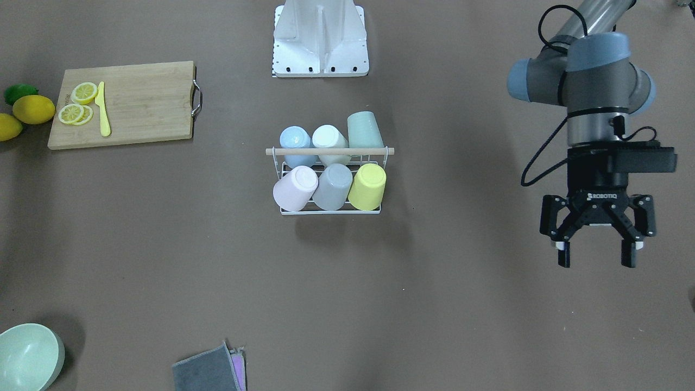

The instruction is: Place cup on cup holder

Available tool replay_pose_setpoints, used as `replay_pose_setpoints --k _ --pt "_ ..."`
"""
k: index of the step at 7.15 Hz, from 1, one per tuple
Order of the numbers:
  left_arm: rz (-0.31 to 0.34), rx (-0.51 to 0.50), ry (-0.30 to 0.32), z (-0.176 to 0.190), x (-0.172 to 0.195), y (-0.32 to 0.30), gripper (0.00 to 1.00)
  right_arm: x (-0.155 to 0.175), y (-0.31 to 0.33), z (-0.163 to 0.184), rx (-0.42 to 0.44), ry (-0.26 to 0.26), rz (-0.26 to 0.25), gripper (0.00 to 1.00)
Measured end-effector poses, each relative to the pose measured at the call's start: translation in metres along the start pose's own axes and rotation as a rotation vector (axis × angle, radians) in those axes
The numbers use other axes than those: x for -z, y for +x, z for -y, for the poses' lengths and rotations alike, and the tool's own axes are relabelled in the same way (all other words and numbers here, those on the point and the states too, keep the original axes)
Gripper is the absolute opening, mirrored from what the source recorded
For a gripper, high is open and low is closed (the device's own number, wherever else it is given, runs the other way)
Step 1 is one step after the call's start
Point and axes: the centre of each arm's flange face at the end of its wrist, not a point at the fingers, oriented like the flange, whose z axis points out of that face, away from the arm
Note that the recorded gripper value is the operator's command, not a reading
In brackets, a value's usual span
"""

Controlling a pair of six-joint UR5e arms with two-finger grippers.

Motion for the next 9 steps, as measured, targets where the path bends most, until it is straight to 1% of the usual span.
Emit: replay_pose_setpoints --k 1,2,3,4,6,7,9 --pt "0.011 0.015 -0.122 0.013 -0.006 -0.034 0.98 0.000 0.003 -0.001 -0.011 0.001 -0.005 0.99" --pt "0.009 0.043 -0.228 0.019 -0.009 -0.063 0.97 0.001 0.005 -0.002 -0.026 0.002 -0.006 0.99" --pt "0.008 0.069 -0.320 0.013 -0.010 -0.093 0.97 0.001 0.007 -0.003 -0.037 0.001 -0.004 1.00" --pt "0.020 0.059 -0.412 0.001 -0.009 -0.126 0.97 0.001 0.010 -0.003 -0.046 -0.001 -0.004 1.00" --pt "0.036 -0.036 -0.610 -0.028 0.003 -0.200 0.97 0.002 0.016 -0.003 -0.062 0.000 -0.003 1.00" --pt "0.030 -0.083 -0.678 -0.045 0.013 -0.234 0.97 0.001 0.020 -0.005 -0.069 -0.002 -0.002 1.00" --pt "0.018 -0.141 -0.778 -0.072 0.034 -0.288 0.97 0.000 0.025 -0.007 -0.079 -0.006 0.000 1.00"
